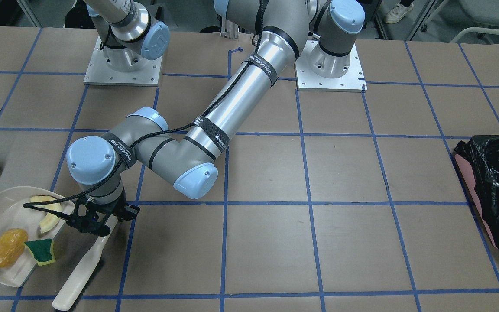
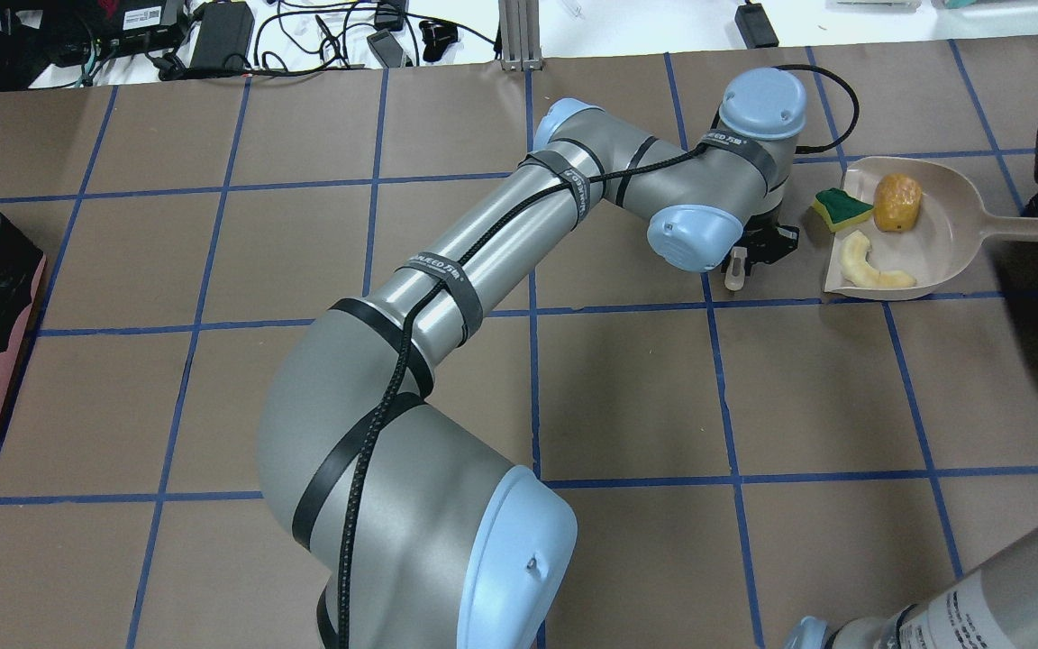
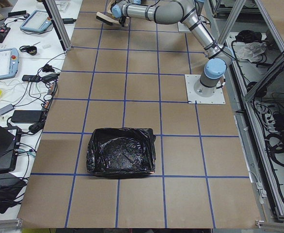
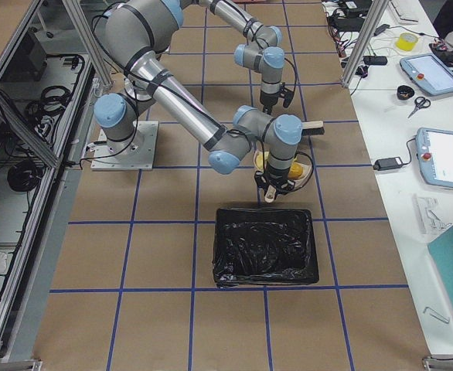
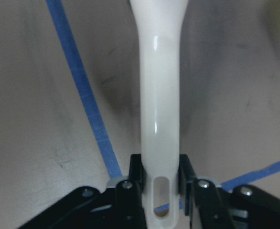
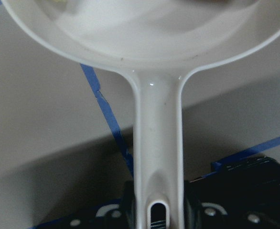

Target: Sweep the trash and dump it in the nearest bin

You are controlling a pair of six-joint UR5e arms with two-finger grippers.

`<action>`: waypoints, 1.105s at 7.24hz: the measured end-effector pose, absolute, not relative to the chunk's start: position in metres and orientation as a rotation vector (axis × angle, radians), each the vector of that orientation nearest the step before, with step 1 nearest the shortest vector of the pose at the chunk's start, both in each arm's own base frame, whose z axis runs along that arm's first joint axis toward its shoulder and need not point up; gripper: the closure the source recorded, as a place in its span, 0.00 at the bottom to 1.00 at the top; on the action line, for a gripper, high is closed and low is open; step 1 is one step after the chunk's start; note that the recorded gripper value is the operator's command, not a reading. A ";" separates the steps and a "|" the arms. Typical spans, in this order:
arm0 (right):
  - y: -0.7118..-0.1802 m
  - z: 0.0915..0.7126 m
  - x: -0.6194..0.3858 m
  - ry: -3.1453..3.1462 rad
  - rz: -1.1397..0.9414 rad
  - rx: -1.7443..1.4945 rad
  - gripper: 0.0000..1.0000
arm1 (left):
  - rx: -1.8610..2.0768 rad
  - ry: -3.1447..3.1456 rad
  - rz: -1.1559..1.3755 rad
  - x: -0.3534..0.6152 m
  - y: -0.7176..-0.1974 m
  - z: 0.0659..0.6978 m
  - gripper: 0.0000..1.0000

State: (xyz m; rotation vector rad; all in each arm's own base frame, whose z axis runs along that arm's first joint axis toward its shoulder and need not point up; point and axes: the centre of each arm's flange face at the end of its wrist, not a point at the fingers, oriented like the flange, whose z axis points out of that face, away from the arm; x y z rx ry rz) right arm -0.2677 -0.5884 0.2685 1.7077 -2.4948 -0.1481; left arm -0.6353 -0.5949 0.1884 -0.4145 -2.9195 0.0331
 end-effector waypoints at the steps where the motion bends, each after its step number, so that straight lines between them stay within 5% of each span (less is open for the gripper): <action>1: -0.588 0.269 -0.268 -2.497 -0.148 1.704 0.81 | -0.401 -2.889 0.024 -0.645 -0.590 0.195 1.00; 8: -0.588 0.270 -0.267 -2.510 -0.145 1.687 0.81 | -0.314 -2.772 0.075 -0.675 -0.596 0.211 1.00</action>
